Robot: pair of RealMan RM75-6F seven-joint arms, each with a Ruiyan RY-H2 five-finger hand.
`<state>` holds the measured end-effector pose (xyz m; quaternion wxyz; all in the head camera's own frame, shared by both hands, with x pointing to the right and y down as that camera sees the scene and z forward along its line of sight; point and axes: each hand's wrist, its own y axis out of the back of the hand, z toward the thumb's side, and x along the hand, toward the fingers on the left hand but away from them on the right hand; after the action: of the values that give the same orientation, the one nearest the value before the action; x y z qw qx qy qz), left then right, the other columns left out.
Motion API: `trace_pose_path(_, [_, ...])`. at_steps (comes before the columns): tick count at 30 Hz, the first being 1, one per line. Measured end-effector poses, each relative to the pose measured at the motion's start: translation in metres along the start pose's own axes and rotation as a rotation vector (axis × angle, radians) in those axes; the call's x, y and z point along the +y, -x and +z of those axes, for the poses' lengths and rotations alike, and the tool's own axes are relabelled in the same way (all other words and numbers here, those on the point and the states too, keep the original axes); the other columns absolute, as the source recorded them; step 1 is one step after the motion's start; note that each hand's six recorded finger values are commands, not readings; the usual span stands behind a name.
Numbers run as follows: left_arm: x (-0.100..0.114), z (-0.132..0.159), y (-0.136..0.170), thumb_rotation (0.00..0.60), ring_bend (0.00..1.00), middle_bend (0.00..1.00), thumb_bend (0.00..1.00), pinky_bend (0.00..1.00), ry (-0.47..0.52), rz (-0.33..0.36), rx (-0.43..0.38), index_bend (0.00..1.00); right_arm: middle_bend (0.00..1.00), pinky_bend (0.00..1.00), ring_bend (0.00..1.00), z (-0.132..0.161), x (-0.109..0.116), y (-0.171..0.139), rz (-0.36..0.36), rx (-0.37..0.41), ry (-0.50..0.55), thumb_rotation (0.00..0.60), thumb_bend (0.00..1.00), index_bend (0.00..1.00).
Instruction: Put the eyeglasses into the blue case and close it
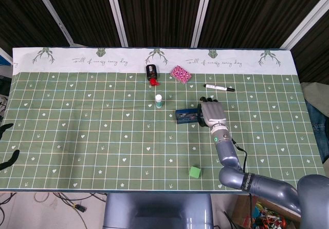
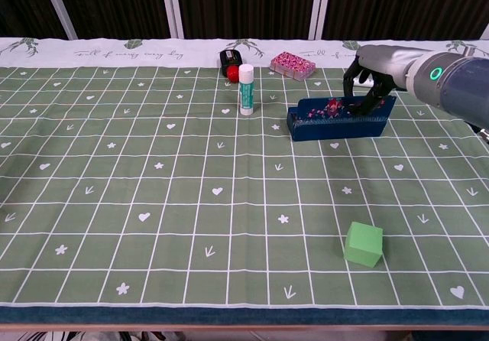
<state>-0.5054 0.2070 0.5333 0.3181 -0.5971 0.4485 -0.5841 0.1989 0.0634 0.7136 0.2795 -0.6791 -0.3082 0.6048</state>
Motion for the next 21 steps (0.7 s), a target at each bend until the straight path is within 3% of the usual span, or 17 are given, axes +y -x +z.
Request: trace_pose_path(21, [0.0, 0.0, 0.0, 0.6, 0.0, 0.0, 0.32, 0.0, 0.001, 0.0, 0.0, 0.18, 0.2, 0.23, 0.18, 0.0, 0.006, 0.023, 0.03, -0.058, -0.007, 0.6, 0.57, 0.68])
